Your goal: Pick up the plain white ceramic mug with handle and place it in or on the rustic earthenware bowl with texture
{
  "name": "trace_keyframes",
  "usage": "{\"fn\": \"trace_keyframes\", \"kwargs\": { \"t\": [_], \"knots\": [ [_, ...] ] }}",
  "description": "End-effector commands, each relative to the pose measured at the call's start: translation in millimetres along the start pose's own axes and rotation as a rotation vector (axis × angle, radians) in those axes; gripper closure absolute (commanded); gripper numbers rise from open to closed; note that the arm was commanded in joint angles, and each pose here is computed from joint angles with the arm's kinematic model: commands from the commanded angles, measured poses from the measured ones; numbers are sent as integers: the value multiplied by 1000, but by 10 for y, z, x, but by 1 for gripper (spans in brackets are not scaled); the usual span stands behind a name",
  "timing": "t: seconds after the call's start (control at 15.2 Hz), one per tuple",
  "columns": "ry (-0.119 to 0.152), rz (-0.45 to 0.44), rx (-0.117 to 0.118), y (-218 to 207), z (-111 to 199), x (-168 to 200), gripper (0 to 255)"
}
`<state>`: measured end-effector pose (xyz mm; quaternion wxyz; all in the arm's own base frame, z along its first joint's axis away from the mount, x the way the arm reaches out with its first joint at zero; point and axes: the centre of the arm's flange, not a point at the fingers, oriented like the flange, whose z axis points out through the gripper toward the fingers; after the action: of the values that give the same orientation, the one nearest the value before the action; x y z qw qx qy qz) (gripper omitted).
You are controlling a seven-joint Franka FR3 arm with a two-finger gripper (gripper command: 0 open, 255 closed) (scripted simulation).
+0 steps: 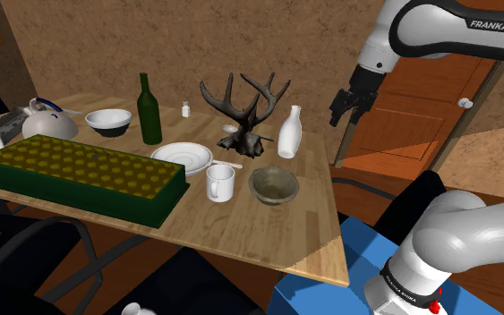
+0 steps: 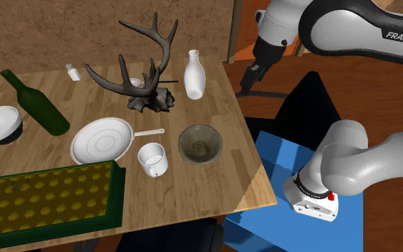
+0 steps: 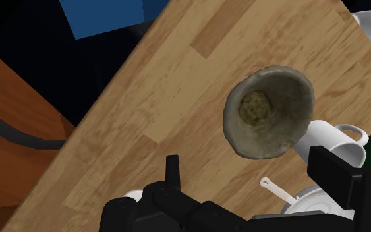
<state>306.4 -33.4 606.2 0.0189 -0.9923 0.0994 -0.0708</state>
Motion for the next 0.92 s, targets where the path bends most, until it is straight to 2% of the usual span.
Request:
{"fn": "trace_keyframes", "kwargs": {
  "t": [0.0, 0.86],
  "knots": [
    [0, 0, 0, 0, 0, 0, 0],
    [33, -15, -6, -1069, 1149, 659, 0]
  ]
}}
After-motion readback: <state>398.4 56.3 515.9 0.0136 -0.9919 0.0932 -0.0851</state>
